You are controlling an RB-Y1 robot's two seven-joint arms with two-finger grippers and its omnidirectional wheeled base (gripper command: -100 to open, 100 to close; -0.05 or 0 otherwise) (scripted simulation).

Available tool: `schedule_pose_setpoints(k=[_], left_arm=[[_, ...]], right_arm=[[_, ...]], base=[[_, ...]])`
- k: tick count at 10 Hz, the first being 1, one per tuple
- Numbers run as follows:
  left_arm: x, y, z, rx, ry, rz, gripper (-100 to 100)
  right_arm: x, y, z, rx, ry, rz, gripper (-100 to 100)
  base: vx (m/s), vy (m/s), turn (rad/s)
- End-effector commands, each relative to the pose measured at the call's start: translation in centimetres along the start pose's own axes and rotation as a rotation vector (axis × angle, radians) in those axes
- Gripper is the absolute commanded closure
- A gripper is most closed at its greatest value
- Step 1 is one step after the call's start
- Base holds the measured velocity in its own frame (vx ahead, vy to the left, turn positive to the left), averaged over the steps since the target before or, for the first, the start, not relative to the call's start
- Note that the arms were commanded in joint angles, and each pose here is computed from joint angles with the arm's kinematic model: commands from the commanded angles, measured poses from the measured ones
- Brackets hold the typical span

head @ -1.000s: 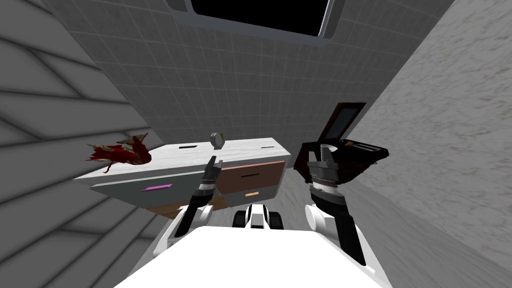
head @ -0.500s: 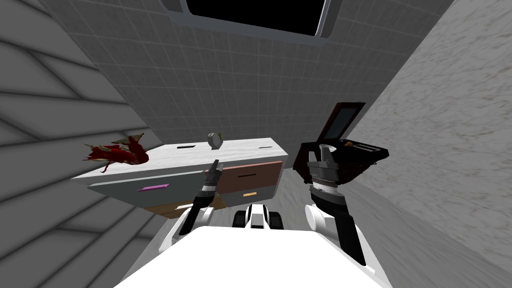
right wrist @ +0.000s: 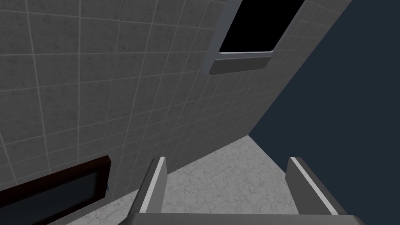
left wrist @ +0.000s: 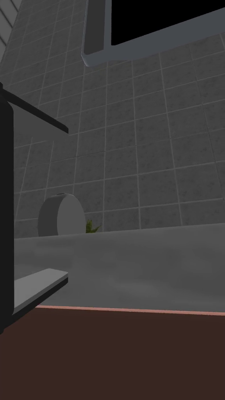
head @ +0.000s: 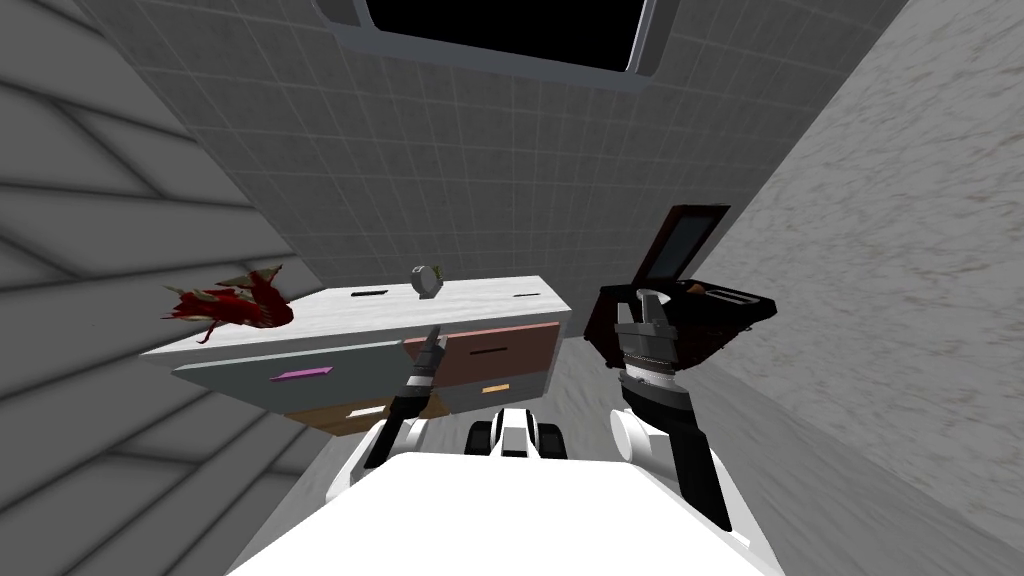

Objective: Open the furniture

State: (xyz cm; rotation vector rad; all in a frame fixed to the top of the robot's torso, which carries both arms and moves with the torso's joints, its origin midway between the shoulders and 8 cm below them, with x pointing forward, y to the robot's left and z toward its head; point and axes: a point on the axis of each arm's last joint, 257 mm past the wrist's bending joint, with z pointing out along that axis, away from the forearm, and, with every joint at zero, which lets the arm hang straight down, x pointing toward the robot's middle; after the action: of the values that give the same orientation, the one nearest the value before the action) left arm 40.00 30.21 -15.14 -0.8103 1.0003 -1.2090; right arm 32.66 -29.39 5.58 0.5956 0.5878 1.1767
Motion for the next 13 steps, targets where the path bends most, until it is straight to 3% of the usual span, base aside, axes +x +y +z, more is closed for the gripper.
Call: schedule_pose_setpoints(k=[1, 4, 13], left_arm=[[0.2, 2.4, -0.6, -0.046, -0.002, 0.003, -100], [0.2, 5.1, -1.6, -0.098, -0.006, 0.006, -100], [0.2, 8.4, -2.9, -0.164, -0.014, 0.004, -100]], right_arm=[[0.0, 0.0, 0.0, 0.0, 0.0, 0.0, 0], [0.0, 0.0, 0.0, 0.0, 0.0, 0.0, 0], [0.0, 0.0, 0.0, 0.0, 0.0, 0.0, 0]], base=[[0.016, -0.074, 0.029], [-0.001, -0.047, 0.029], [-0.002, -0.035, -0.003]])
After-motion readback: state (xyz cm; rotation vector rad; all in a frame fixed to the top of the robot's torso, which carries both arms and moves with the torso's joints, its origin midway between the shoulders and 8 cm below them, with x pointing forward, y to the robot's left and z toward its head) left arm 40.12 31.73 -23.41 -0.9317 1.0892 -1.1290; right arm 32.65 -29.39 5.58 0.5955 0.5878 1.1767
